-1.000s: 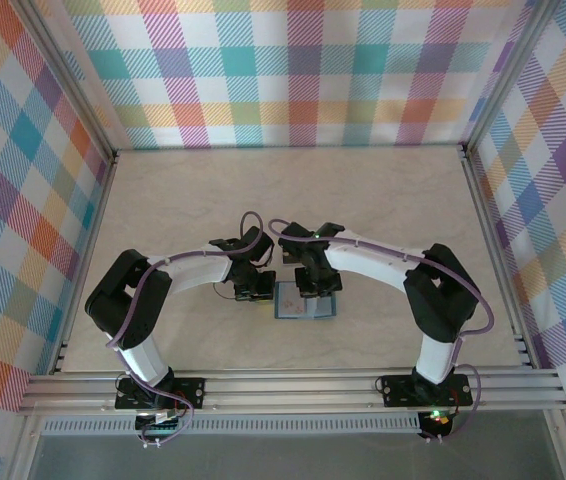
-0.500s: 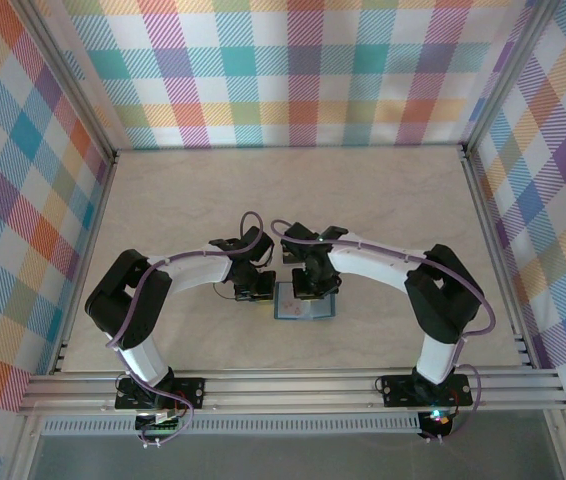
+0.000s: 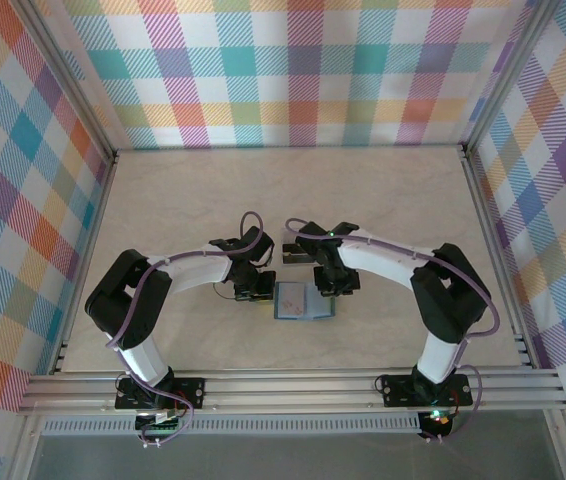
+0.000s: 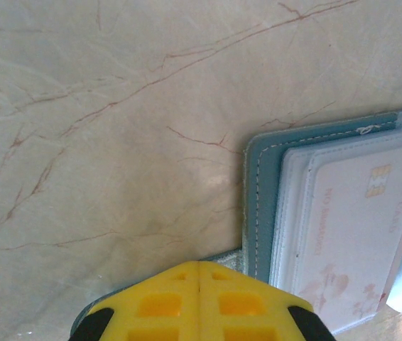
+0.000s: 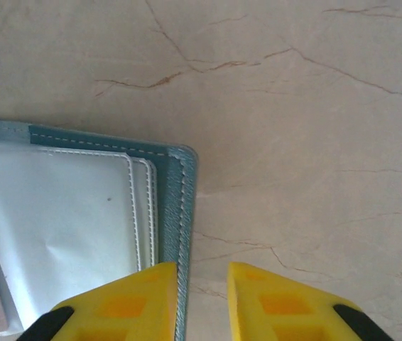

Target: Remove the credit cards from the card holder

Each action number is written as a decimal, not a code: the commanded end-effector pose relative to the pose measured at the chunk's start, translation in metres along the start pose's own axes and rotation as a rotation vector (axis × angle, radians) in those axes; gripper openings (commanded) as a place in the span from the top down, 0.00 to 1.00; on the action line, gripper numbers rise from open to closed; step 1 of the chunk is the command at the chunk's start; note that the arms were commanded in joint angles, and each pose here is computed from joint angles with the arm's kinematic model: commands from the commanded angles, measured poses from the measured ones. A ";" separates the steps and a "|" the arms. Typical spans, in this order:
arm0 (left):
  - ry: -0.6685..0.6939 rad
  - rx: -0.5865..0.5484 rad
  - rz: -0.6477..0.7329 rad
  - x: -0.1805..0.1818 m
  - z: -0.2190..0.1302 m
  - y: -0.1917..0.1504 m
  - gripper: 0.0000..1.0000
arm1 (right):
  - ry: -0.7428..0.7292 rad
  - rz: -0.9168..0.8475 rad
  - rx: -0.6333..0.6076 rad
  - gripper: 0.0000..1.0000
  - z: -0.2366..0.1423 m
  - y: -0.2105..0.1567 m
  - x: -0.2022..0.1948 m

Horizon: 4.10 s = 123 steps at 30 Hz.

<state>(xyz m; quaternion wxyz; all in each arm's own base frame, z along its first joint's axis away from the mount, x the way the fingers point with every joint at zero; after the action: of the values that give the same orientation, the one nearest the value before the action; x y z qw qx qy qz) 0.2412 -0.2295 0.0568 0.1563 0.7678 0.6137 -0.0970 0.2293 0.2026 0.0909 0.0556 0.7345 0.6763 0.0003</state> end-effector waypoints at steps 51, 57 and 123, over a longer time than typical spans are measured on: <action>-0.160 -0.003 0.003 -0.051 -0.015 0.006 1.00 | 0.698 0.036 0.159 0.75 -0.002 -0.006 0.078; -0.110 0.046 -0.002 -0.042 0.002 -0.002 1.00 | 0.711 0.040 0.185 0.70 0.007 -0.006 0.077; 0.067 0.137 0.050 -0.029 0.022 -0.012 1.00 | 0.606 0.057 0.181 0.71 0.031 -0.008 0.053</action>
<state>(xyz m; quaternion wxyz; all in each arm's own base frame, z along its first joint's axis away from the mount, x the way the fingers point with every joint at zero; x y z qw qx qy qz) 0.2349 -0.2739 0.0635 0.1356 0.7846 0.5932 -0.1190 0.2322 0.2537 0.0607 -0.1950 0.7267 0.6384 0.1625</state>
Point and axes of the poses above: each hand's point on the last joint's axis, 136 mm out from that joint toward the fingers, its own z axis out along the fingers, its own x axis along the line the jaws close on, y = z × x, the point moved 4 cm from there along -z, back along the fingers, and after that the axes turned 9 degrees about z, right-handed, at the moved point
